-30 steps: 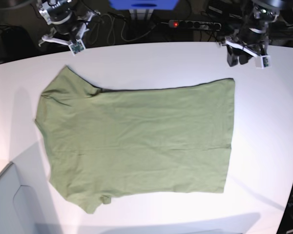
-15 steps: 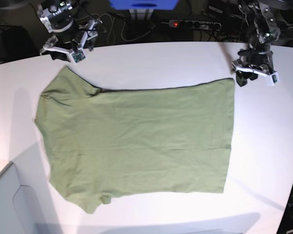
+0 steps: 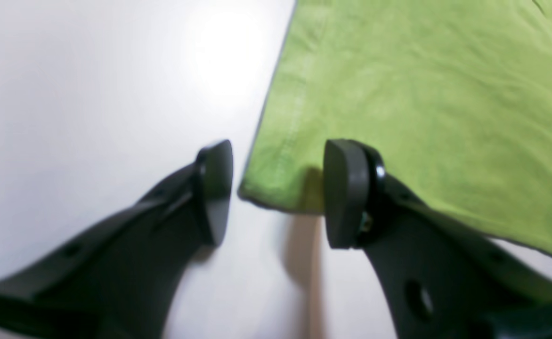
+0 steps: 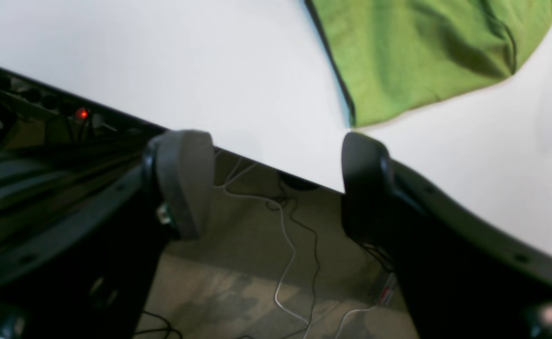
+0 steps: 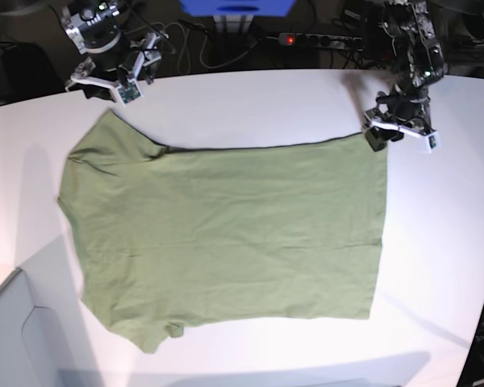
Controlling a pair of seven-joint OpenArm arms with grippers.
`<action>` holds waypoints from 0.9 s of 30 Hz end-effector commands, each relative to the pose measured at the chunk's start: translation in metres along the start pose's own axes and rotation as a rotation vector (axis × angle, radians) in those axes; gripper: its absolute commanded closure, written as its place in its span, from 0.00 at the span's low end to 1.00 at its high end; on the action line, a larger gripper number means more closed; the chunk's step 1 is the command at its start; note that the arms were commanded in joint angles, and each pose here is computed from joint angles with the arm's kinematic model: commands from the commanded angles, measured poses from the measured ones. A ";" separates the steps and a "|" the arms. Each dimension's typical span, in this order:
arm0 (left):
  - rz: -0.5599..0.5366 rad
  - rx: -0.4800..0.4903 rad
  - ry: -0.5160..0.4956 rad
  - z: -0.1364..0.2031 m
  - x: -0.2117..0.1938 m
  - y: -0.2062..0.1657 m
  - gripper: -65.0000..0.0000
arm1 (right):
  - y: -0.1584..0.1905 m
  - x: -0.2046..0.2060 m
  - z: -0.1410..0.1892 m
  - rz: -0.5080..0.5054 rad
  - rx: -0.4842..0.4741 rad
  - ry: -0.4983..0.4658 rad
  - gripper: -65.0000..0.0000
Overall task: Fold the T-shirt properly
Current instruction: 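Move both grippers down to the two corners of the shirt's edge, then close both grippers on the green shirt's edge corners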
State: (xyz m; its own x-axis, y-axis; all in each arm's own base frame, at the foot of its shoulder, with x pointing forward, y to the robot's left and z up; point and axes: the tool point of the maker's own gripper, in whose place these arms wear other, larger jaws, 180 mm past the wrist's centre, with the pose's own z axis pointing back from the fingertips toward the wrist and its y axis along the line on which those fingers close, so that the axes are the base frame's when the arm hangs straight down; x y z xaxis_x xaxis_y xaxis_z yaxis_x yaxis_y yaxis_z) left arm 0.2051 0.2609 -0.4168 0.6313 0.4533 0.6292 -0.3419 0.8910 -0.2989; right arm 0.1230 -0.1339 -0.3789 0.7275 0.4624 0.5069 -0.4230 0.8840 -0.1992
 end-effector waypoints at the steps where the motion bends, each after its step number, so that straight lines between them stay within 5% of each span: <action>1: 0.000 0.005 0.018 0.001 -0.003 0.002 0.57 | -0.001 0.004 0.003 0.007 0.001 -0.020 0.38; 7: 0.033 0.035 0.077 -0.006 -0.024 0.016 0.83 | -0.008 0.019 -0.001 0.012 -0.017 -0.056 0.38; 15: 0.034 0.039 0.083 -0.006 -0.027 0.018 0.85 | -0.012 0.030 -0.003 0.015 -0.028 -0.091 0.37; 18: 0.032 0.036 0.084 -0.005 -0.027 0.017 0.99 | -0.017 0.038 -0.005 0.017 -0.040 -0.106 0.37; 27: 0.006 0.032 0.068 0.008 -0.024 0.015 1.00 | -0.027 0.052 -0.007 0.018 -0.067 -0.143 0.37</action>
State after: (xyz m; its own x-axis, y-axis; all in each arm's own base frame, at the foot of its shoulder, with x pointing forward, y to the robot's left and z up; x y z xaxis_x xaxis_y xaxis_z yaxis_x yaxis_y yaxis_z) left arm 0.1915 0.2630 -0.4247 0.6413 0.4658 0.6098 -0.3589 0.8844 -0.2982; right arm 0.1746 -0.1352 -0.3594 0.6541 0.4604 0.6001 -0.3879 0.8853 -0.2564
